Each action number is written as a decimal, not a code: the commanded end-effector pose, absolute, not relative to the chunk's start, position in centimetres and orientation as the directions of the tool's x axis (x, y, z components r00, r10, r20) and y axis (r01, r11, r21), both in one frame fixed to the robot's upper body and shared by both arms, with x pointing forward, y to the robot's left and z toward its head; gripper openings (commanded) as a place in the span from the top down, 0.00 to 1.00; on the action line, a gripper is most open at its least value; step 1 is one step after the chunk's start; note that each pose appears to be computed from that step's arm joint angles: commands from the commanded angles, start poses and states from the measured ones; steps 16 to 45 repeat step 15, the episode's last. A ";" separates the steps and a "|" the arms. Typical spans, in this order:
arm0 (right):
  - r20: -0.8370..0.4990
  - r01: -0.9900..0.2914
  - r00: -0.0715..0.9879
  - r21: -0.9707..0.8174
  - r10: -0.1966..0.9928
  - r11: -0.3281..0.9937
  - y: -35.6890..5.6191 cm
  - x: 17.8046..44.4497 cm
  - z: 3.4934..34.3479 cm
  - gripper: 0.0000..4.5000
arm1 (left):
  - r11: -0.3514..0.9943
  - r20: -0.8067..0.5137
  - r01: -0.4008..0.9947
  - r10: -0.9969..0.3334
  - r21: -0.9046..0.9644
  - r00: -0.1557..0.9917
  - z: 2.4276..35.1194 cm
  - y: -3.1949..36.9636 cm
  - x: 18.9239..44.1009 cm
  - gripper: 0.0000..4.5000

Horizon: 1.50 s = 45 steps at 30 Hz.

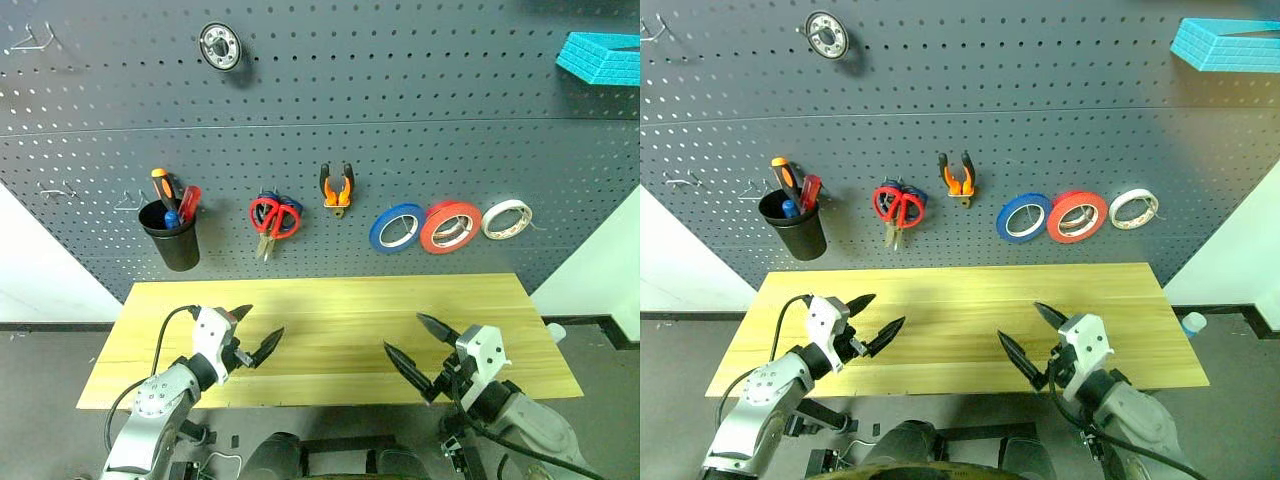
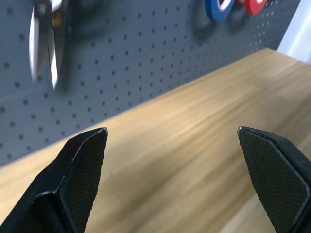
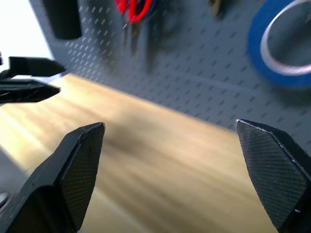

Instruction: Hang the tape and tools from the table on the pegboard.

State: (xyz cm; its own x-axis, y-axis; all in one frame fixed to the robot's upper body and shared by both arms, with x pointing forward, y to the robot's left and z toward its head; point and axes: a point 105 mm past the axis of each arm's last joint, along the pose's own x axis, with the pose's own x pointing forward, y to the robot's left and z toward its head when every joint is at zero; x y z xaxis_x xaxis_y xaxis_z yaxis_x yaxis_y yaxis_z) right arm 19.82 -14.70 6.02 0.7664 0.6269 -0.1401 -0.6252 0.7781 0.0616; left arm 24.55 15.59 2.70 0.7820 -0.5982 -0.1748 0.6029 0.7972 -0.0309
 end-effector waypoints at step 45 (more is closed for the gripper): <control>-0.126 -0.692 0.709 0.068 0.694 0.719 -14.4 19.2 5.8 0.00 | 0.749 -0.170 0.654 -0.662 -0.109 0.730 -2.2 17.3 24.1 0.01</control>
